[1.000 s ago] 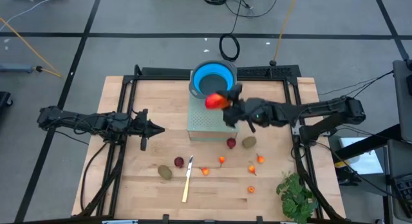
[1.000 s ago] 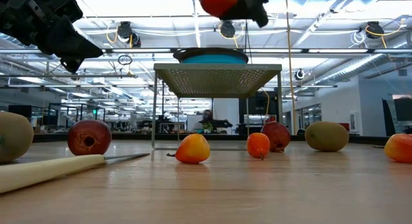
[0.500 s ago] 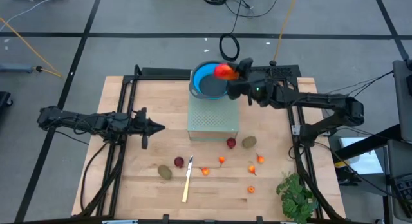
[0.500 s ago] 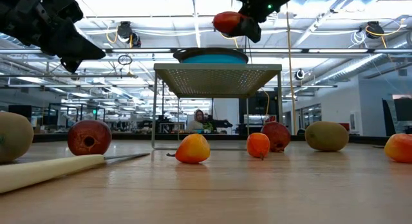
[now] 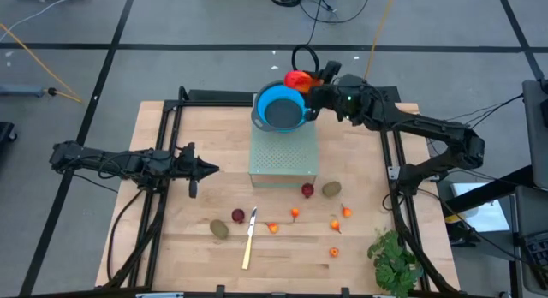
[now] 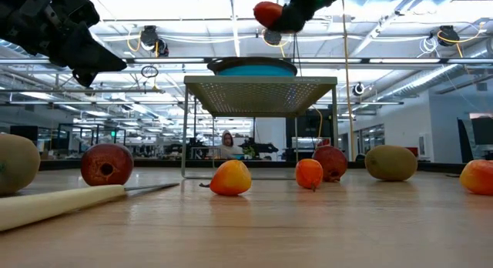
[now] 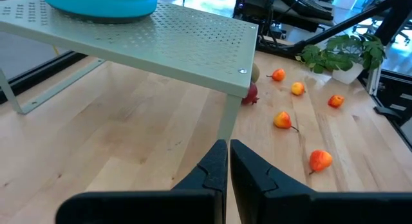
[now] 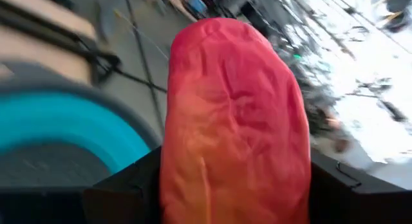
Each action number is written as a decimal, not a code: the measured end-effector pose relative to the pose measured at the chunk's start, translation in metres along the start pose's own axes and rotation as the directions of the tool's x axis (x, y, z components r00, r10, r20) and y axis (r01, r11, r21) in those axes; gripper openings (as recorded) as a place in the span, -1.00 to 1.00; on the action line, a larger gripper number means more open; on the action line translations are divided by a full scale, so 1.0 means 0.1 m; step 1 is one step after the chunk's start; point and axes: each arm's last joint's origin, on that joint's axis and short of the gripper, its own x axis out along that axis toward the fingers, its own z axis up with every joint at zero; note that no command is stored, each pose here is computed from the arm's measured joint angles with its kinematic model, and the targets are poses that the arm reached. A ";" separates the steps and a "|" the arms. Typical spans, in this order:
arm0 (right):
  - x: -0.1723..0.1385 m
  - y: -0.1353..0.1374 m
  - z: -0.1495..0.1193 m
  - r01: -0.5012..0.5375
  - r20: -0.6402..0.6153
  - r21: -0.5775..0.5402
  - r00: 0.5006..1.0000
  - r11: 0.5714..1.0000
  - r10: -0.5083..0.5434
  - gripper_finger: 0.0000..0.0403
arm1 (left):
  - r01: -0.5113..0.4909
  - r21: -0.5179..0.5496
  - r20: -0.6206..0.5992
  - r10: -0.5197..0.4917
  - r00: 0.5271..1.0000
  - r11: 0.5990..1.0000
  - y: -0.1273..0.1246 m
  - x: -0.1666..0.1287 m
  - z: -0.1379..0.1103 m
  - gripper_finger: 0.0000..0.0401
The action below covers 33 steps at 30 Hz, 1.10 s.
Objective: Pick & Place Fruit
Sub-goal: Put the mango into the blue strainer bowl on the shelf
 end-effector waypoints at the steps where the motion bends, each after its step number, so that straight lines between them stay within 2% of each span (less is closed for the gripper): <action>1: 0.00 -0.02 0.01 -0.018 0.021 0.032 1.000 0.999 0.017 0.17 | 0.000 0.000 0.000 0.000 1.000 1.000 0.00 0.00 0.00 -0.92; 7: 0.04 -0.07 0.02 -0.117 0.111 0.202 0.989 0.972 0.097 0.17 | 0.000 0.000 0.000 0.000 1.000 1.000 0.00 0.00 0.00 -0.92; 12: 0.08 -0.08 -0.01 -0.286 0.222 0.362 0.951 0.887 0.216 0.17 | 0.000 0.000 0.000 0.000 1.000 1.000 0.00 0.00 0.00 -0.92; 17: 0.14 -0.06 -0.04 -0.329 0.247 0.429 0.939 0.841 0.241 0.17 | 0.000 0.000 0.000 0.000 1.000 1.000 0.00 0.00 0.00 -0.92; 21: 0.27 0.03 -0.12 -0.425 0.273 0.487 0.904 0.763 0.330 0.17 | 0.000 -0.002 0.000 0.000 1.000 1.000 0.00 0.00 0.00 -0.92; 23: 0.35 0.09 -0.14 -0.459 0.301 0.495 0.887 0.737 0.351 0.17 | 0.000 -0.002 0.000 0.000 1.000 1.000 0.00 0.00 0.00 -0.92; 28: 0.54 0.22 -0.22 -0.462 0.292 0.505 0.886 0.729 0.359 0.17 | 0.000 -0.002 -0.001 0.000 1.000 1.000 0.00 0.00 0.00 -0.92; 33: 0.63 0.24 -0.32 -0.447 0.262 0.543 0.895 0.711 0.362 0.17 | 0.000 -0.003 -0.001 0.000 1.000 1.000 0.00 0.00 0.00 -0.92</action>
